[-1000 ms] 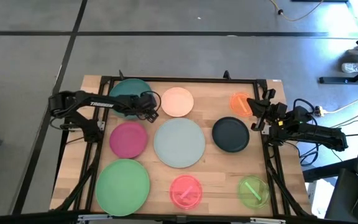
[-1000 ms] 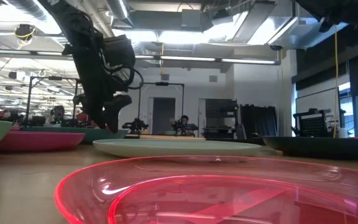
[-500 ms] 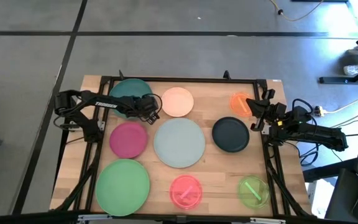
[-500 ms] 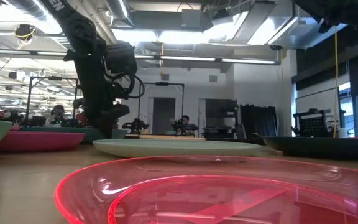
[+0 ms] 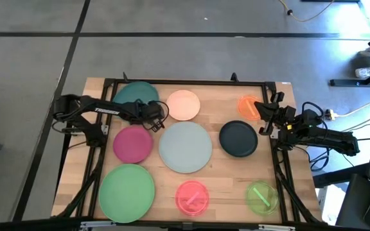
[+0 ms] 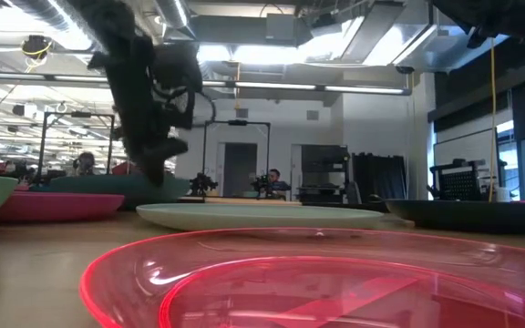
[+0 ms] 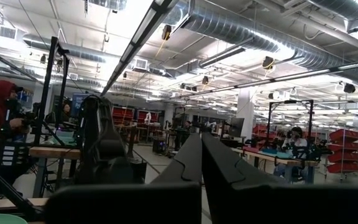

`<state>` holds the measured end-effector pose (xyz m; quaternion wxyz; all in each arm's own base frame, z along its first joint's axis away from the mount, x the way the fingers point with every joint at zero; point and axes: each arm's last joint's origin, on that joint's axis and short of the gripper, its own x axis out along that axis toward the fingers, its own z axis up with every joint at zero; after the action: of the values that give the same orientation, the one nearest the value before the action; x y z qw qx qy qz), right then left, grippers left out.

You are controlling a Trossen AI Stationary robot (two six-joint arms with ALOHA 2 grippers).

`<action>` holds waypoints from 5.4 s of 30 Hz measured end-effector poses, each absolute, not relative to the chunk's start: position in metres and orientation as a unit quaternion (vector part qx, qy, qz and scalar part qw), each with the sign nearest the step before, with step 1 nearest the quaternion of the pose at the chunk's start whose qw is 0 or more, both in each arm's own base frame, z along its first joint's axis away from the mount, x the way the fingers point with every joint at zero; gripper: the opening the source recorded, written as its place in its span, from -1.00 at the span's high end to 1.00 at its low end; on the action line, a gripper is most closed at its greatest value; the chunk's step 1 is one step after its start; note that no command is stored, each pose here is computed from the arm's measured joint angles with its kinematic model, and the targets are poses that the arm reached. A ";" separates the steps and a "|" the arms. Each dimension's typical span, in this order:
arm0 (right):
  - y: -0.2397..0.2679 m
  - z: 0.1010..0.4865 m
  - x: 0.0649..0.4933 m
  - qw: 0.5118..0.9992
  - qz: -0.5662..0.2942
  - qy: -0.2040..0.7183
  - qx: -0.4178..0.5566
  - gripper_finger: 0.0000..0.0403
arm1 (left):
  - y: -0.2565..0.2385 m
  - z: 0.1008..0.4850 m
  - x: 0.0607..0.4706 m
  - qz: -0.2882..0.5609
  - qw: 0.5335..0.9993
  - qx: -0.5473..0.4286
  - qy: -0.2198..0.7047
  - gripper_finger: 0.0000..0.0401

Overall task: Stack plastic plates
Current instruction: Stack the dark green plate on top of the blue plate, then stack the green plate on top of the dark green plate

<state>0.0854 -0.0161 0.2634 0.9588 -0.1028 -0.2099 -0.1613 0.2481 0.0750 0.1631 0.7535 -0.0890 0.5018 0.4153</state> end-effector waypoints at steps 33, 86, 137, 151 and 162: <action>-0.016 0.263 0.085 0.959 -0.161 -0.210 -0.103 1.00 | -0.077 0.243 0.330 0.097 0.931 -0.001 0.353 0.94; -0.016 0.263 0.086 0.960 -0.160 -0.206 -0.103 1.00 | -0.103 0.269 0.345 -0.021 0.880 -0.080 0.469 0.49; -0.016 0.262 0.086 0.961 -0.160 -0.202 -0.103 1.00 | -0.114 0.219 0.288 -0.004 0.730 -0.056 0.682 0.54; -0.016 0.261 0.086 0.961 -0.160 -0.200 -0.103 1.00 | -0.124 0.200 0.292 -0.015 0.707 -0.040 0.706 0.54; -0.016 0.262 0.086 0.961 -0.160 -0.200 -0.103 1.00 | -0.128 0.190 0.293 -0.041 0.689 -0.024 0.723 0.54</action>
<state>0.0863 -0.0162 0.2615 0.9611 -0.1033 -0.1997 -0.1603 0.2925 -0.1282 0.1905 0.6890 -0.0239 0.7232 -0.0411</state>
